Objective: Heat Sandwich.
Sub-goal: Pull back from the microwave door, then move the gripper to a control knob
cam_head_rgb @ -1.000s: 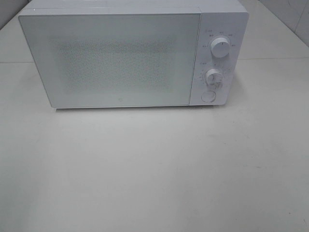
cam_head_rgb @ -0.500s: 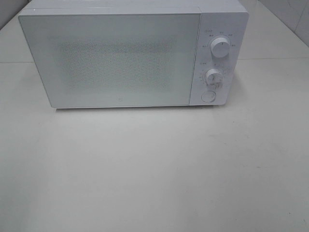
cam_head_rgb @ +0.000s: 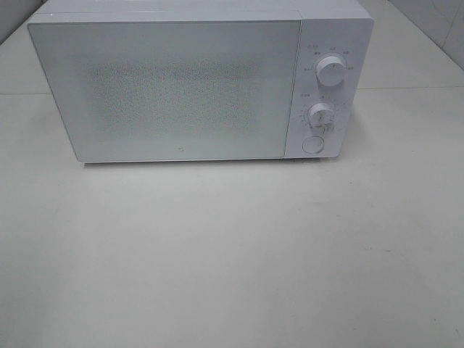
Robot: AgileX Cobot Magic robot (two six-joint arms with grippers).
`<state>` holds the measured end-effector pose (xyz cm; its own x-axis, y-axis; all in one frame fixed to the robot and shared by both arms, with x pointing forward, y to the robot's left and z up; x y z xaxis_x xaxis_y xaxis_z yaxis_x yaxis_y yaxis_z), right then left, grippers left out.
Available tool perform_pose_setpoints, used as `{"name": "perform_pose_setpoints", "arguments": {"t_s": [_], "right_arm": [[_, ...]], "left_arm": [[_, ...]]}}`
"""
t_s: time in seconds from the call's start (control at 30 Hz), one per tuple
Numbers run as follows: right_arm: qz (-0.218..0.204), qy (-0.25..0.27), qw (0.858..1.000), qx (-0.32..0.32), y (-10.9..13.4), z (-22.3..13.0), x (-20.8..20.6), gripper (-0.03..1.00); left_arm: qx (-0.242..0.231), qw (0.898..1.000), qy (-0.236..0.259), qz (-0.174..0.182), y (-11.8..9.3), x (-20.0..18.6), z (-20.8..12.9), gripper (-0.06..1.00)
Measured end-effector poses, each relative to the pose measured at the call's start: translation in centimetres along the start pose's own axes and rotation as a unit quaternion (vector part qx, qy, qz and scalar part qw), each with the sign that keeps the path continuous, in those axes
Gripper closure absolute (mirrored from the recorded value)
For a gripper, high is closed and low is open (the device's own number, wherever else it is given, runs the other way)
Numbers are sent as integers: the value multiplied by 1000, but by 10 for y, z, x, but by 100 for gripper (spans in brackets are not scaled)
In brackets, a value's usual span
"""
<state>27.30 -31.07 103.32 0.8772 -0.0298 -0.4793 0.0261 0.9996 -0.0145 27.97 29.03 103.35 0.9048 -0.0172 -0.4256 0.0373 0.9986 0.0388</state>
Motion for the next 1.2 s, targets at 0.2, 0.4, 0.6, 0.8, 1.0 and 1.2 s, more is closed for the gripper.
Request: {"name": "perform_pose_setpoints", "arguments": {"t_s": [0.2, 0.4, 0.6, 0.8, 1.0, 1.2], "right_arm": [[2, 6, 1000, -1, 2, 16, 11, 20], [4, 9, 1000, -5, 5, 26, 22, 20], [7, 11, 1000, -8, 8, 39, 38, 20], [10, 16, 1000, -12, 11, 51, 57, 20], [13, 21, 1000, -14, 14, 57, 70, 20], [17, 16, 1000, -17, 17, 65, 84, 20]], "left_arm": [[0, 1000, 0, 0, 0, 0, 0, -3], [0, 1000, 0, 0, 0, 0, 0, -3], [0, 1000, 0, 0, 0, 0, 0, -3], [0, 1000, 0, 0, 0, 0, 0, -3], [0, 1000, 0, 0, 0, 0, 0, -3], [0, 1000, 0, 0, 0, 0, 0, -3]]}}
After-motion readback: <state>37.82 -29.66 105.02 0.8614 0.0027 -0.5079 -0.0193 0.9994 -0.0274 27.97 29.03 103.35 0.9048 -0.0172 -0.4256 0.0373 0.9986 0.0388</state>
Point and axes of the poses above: a point on each arm's last joint axis where the gripper is mounted, x pointing out along that axis toward the gripper, y along the wrist's bending axis when the last joint is at zero, z = x × y, the point moved 5 cm from there along x, pointing out along that axis toward the gripper, and after that the axes turned 3 degrees about x, right-handed, at the moved point
